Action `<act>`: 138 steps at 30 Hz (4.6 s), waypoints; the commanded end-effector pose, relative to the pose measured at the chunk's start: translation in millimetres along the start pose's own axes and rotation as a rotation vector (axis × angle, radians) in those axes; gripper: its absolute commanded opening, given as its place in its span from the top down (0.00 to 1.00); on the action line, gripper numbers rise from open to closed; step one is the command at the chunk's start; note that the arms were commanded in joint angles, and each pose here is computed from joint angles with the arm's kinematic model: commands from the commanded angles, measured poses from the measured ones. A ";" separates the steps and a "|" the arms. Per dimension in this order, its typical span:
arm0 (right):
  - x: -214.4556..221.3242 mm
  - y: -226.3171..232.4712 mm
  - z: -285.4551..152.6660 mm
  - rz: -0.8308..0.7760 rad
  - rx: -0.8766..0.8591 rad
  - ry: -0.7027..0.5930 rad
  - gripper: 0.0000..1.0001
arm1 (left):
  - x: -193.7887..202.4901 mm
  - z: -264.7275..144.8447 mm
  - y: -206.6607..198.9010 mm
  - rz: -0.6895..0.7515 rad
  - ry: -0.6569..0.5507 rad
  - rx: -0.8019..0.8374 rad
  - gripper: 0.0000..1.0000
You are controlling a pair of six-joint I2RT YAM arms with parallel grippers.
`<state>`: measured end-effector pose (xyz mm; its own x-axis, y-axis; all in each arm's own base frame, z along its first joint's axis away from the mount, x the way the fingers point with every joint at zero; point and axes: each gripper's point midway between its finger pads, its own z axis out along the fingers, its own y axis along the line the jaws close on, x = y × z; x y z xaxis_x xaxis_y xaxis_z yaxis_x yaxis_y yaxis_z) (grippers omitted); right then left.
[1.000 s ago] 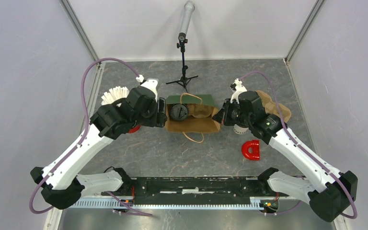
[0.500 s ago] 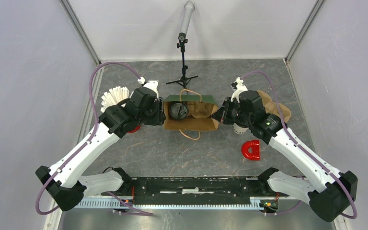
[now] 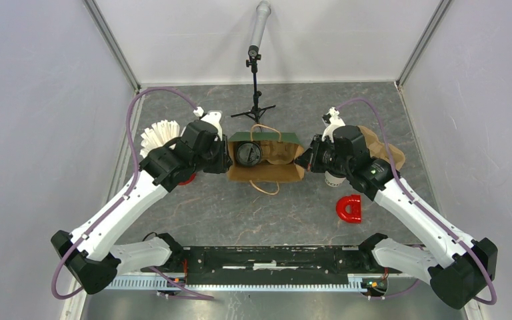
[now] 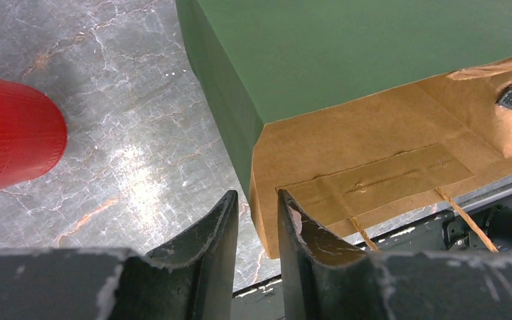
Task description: Pack the takeout coffee
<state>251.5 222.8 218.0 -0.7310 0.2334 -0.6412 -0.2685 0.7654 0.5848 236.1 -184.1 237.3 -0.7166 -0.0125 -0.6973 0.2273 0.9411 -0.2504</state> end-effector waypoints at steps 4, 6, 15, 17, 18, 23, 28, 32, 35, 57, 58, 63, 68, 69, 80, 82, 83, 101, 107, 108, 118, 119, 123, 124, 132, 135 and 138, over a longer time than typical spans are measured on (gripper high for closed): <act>-14.8 12.0 -4.3 -0.001 -0.040 -0.049 0.99 | -10.0 -3.1 -7.2 -0.005 -0.047 0.045 0.70; -15.6 12.0 -4.5 -0.001 -0.040 -0.051 0.98 | -13.2 -5.9 -10.4 -0.003 -0.062 0.066 0.78; -22.2 -6.4 -13.0 -0.018 0.056 -0.108 0.71 | -15.8 -11.3 -23.2 -0.002 -0.079 0.143 0.98; -24.7 -9.6 -17.4 -0.022 0.075 -0.128 0.65 | -14.8 -10.8 -25.0 0.002 -0.075 0.154 0.98; -26.4 -10.9 -19.5 -0.026 0.084 -0.137 0.61 | -13.8 -10.7 -24.4 0.008 -0.072 0.152 0.98; -45.2 -11.0 -35.1 -0.089 0.143 -0.173 0.41 | -10.2 -11.3 -21.6 0.027 -0.067 0.150 0.98; -75.7 2.9 -54.8 -0.179 0.161 -0.225 0.22 | -8.6 -13.2 -22.6 0.056 -0.062 0.164 0.98; -84.4 -1.7 -62.7 -0.209 0.203 -0.254 0.09 | -6.8 -12.9 -20.0 0.080 -0.057 0.155 0.98; -99.0 -8.1 -71.6 -0.227 0.265 -0.295 0.02 | -6.7 -14.8 -20.9 0.085 -0.059 0.164 0.98; -34.2 -152.3 -54.5 -0.331 0.595 0.230 0.02 | 8.6 -28.9 -35.9 0.340 -0.028 0.335 0.98; -33.5 -152.9 -52.5 -0.340 0.587 0.230 0.02 | 10.1 -28.8 -35.3 0.346 -0.026 0.336 0.98; -31.2 -154.3 -46.8 -0.401 0.546 0.236 0.02 | 7.7 -34.1 -32.8 0.382 -0.051 0.336 0.98; -32.5 -154.2 -37.1 -0.452 0.491 0.225 0.02 | 2.7 -40.6 -34.8 0.418 -0.077 0.355 0.98; -32.2 -157.0 -35.7 -0.467 0.491 0.235 0.02 | 3.0 -41.5 -37.0 0.426 -0.078 0.368 0.98; -28.7 -170.7 -30.7 -0.483 0.470 0.343 0.02 | 7.7 -43.8 -33.0 0.483 -0.093 0.377 0.98; -29.6 -169.7 -28.9 -0.488 0.454 0.336 0.02 | 9.0 -42.5 -32.8 0.483 -0.088 0.377 0.98; -29.3 -169.6 -27.5 -0.487 0.448 0.333 0.02 | 9.3 -42.0 -33.0 0.483 -0.089 0.379 0.98; -19.6 -173.8 -15.9 -0.477 0.415 0.368 0.02 | 17.1 -33.7 -28.4 0.483 -0.071 0.364 0.98; -27.4 -170.2 -18.8 -0.482 0.421 0.349 0.16 | 17.0 -34.0 -26.6 0.495 -0.082 0.360 0.97; -28.2 -168.5 -20.0 -0.480 0.419 0.342 0.18 | 18.0 -33.6 -26.0 0.494 -0.082 0.359 0.97; -51.3 -144.2 -43.3 -0.486 0.418 0.198 0.26 | 18.7 -34.1 -26.6 0.461 -0.088 0.361 0.95; -58.8 -137.7 -48.1 -0.489 0.416 0.166 0.27 | 19.0 -34.5 -27.0 0.456 -0.086 0.362 0.95; -88.3 -108.4 -68.2 -0.532 0.379 0.016 0.28 | 22.3 -35.3 -30.9 0.437 -0.072 0.386 0.95; -93.7 -100.3 -73.6 -0.547 0.364 -0.018 0.29 | 22.5 -36.3 -32.1 0.432 -0.070 0.391 0.95; -126.6 -13.6 -110.2 -0.664 0.201 -0.201 0.35 | 23.3 -32.9 -33.8 0.413 -0.040 0.388 0.95; -129.2 26.9 -117.5 -0.722 0.105 -0.220 0.35 | 21.7 -31.4 -35.0 0.403 -0.039 0.386 0.95; -129.6 69.0 -127.3 -0.776 0.002 -0.230 0.34 | 20.5 -29.5 -34.5 0.396 -0.034 0.376 0.95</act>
<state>266.3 141.5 361.3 -0.2803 -0.2622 -0.9234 -0.5592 0.8265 -0.0650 188.7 -199.0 235.8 -0.5084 0.3584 -0.7830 0.7111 0.6876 -0.1470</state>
